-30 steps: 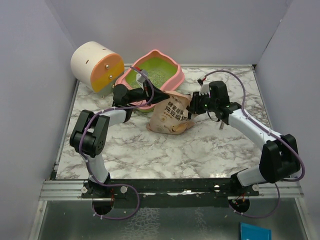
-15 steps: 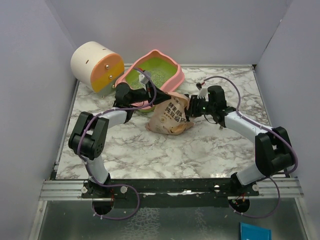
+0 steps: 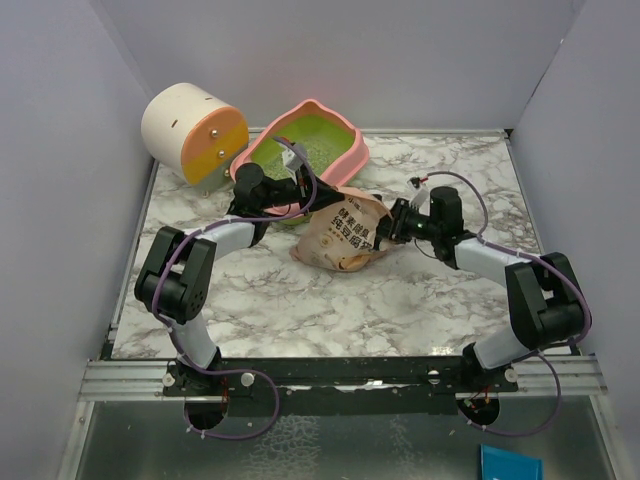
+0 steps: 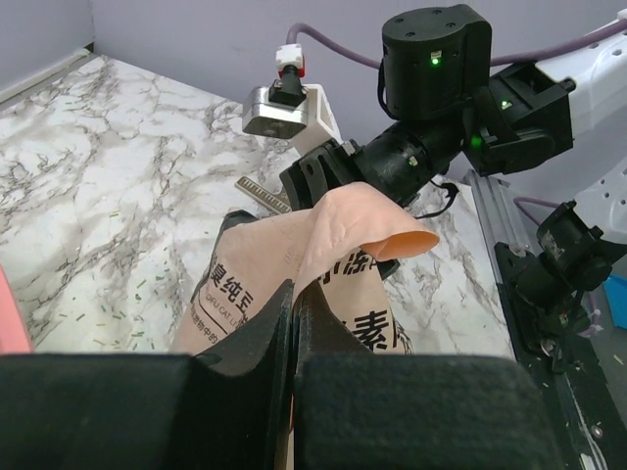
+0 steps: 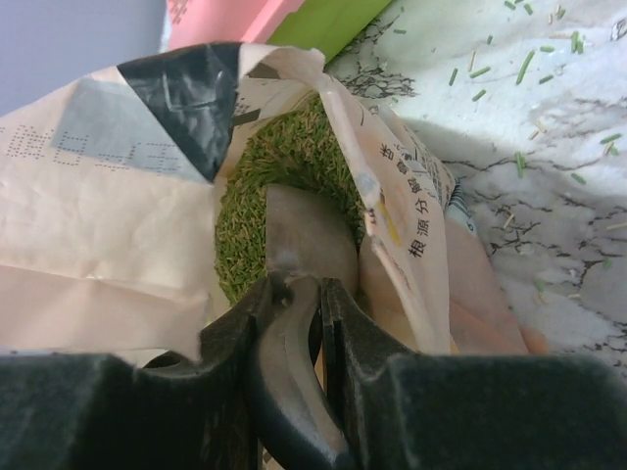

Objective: Fill the litter box with clean litter

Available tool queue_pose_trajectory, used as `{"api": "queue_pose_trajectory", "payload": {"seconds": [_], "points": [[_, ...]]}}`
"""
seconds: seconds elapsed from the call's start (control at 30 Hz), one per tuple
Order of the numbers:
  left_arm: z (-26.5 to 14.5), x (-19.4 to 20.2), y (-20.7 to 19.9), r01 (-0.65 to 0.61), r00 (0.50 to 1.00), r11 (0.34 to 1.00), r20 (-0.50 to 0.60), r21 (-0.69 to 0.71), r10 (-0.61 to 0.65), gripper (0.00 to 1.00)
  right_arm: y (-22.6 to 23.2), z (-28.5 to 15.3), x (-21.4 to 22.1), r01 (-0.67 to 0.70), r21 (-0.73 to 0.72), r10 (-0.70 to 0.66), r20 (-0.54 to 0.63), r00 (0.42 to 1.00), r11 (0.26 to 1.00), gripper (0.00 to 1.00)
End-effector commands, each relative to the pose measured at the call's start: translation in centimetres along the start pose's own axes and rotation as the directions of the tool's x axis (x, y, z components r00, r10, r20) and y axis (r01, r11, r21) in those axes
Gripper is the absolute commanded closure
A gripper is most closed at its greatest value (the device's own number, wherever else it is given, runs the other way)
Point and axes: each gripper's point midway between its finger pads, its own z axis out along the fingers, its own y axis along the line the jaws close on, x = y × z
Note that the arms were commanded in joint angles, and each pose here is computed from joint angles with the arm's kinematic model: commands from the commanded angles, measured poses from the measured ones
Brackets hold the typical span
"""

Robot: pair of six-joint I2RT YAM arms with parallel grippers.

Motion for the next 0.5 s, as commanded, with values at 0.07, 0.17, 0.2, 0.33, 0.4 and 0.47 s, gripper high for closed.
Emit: {"api": "queue_pose_trajectory", "payload": {"seconds": [0.07, 0.17, 0.2, 0.33, 0.4, 0.47], "points": [[-0.1, -1.3, 0.6, -0.048, 0.998, 0.997, 0.023, -0.054, 0.049, 1.0, 2.4, -1.4, 1.1, -0.158, -0.202, 0.15, -0.056, 0.987, 0.966, 0.99], [-0.1, -1.2, 0.5, -0.048, 0.999, 0.997, 0.021, -0.053, 0.049, 1.0, 2.8, -1.9, 0.8, -0.178, -0.244, 0.172, -0.047, 0.984, 0.953, 0.99], [-0.1, -1.3, 0.5, -0.049, 0.998, 0.997, 0.022, -0.052, 0.051, 1.0, 2.9, -2.1, 0.7, -0.184, -0.26, 0.18, -0.041, 0.983, 0.948, 0.99], [-0.2, -1.3, 0.3, -0.053, 0.998, 0.997, 0.022, -0.052, 0.054, 1.0, 2.7, -3.1, 0.4, -0.223, -0.306, 0.231, -0.012, 0.973, 0.925, 0.99], [-0.2, -1.3, 0.3, -0.054, 0.998, 0.997, 0.022, -0.05, 0.055, 1.0, 2.3, -3.6, 0.4, -0.242, -0.316, 0.255, -0.001, 0.967, 0.918, 0.99], [-0.2, -1.3, 0.1, -0.056, 0.998, 0.997, 0.021, -0.047, 0.057, 1.0, 2.0, -4.2, 0.2, -0.252, -0.332, 0.274, 0.021, 0.962, 0.909, 0.99]]}}
